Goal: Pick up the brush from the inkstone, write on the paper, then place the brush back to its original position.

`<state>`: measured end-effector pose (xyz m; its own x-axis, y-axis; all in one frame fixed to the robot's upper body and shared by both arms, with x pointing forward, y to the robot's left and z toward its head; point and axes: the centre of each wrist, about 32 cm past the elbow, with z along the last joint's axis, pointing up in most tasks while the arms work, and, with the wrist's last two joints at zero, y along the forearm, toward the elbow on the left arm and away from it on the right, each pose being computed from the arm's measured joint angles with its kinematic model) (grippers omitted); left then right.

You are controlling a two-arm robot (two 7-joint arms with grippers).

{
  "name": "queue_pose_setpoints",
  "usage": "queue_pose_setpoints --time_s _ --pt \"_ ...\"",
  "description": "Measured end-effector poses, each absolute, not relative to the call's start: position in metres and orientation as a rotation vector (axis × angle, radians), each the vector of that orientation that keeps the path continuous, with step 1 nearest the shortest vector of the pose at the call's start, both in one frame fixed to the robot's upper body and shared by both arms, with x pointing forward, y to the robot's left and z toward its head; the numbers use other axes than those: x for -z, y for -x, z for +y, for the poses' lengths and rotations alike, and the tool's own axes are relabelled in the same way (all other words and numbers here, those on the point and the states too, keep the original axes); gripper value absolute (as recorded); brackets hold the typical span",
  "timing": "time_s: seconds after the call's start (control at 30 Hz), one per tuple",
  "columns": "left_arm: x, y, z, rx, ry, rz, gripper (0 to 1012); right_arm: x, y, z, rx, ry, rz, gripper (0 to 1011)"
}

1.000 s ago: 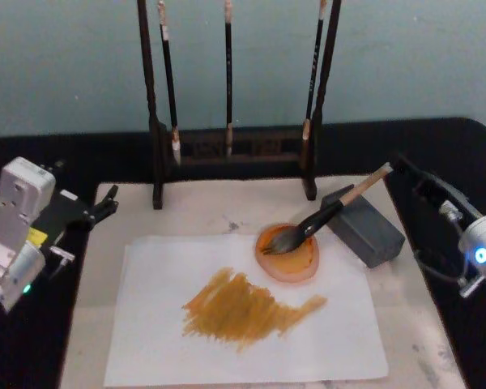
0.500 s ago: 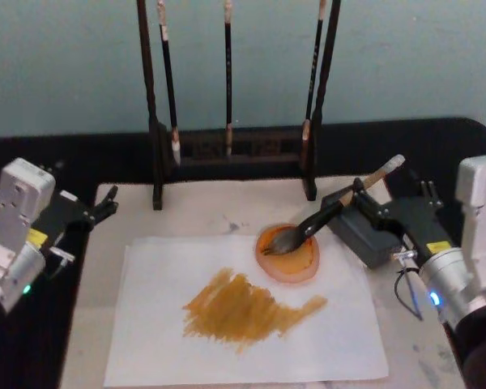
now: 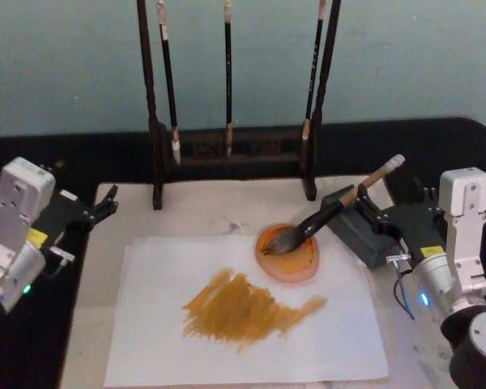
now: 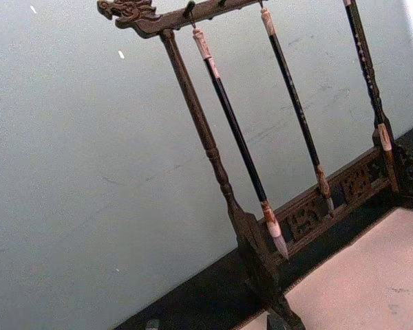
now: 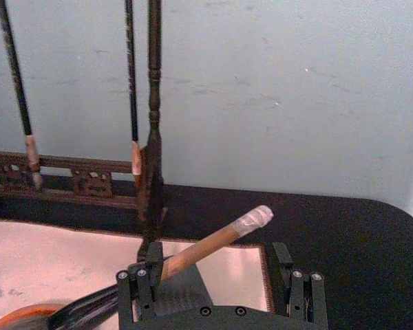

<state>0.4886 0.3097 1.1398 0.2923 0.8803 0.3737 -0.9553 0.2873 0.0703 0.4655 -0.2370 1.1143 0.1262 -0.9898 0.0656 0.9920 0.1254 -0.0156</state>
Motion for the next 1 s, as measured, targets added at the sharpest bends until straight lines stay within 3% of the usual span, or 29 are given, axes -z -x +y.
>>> queue_pose_setpoints --time_s 1.0 --pt "-1.1398 -0.4886 0.3097 -1.248 -0.304 -0.285 1010 -1.1142 -0.4716 -0.2412 1.461 0.063 -0.013 1000"
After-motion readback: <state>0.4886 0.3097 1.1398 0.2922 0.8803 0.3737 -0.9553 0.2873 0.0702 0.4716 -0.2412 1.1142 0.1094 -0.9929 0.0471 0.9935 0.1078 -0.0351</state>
